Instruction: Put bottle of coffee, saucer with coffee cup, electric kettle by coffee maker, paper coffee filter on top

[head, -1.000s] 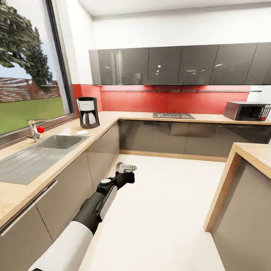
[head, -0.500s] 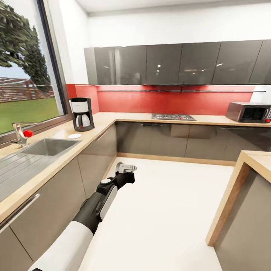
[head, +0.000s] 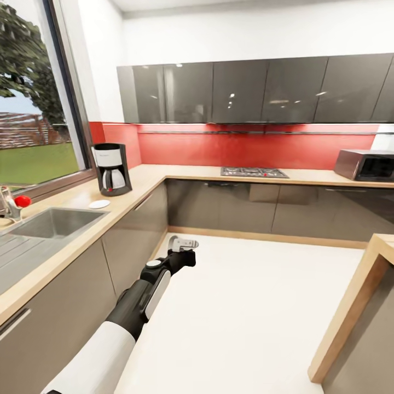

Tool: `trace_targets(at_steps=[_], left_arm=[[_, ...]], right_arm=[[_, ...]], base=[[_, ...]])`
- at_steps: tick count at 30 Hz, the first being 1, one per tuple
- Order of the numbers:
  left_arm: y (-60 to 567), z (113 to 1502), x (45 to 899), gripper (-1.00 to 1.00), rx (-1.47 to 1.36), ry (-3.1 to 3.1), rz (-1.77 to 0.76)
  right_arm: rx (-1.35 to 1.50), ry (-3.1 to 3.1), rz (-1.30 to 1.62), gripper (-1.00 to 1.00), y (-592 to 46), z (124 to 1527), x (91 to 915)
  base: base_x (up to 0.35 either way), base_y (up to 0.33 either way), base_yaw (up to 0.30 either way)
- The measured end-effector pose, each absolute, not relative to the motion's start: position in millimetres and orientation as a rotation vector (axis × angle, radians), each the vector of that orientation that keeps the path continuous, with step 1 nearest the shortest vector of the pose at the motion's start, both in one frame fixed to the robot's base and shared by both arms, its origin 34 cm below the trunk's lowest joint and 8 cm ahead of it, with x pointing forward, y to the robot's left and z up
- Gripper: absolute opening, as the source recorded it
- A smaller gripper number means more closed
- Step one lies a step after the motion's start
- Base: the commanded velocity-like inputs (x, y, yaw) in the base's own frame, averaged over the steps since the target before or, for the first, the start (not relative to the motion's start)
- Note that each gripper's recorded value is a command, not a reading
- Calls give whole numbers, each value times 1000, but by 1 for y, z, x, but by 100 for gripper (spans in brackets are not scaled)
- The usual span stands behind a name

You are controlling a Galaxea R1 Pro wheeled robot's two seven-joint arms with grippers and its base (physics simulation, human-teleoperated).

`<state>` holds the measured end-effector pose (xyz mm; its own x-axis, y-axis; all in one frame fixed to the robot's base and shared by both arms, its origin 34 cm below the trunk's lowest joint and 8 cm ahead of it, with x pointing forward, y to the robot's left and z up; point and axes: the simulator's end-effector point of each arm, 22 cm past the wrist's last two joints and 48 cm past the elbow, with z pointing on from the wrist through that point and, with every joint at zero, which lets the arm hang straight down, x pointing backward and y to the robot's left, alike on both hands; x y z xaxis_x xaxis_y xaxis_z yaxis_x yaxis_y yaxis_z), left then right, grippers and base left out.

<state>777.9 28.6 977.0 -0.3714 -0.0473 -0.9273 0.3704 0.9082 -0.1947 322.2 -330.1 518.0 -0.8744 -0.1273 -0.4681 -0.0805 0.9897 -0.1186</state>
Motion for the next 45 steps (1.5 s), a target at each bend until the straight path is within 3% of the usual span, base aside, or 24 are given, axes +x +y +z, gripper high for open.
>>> trace_targets(at_steps=[45], left_arm=[[29,977,778,-100,238,1907,-447]], right_arm=[[-147,2640,-130,100,-330,518,322]], base=[[328,-23,0]])
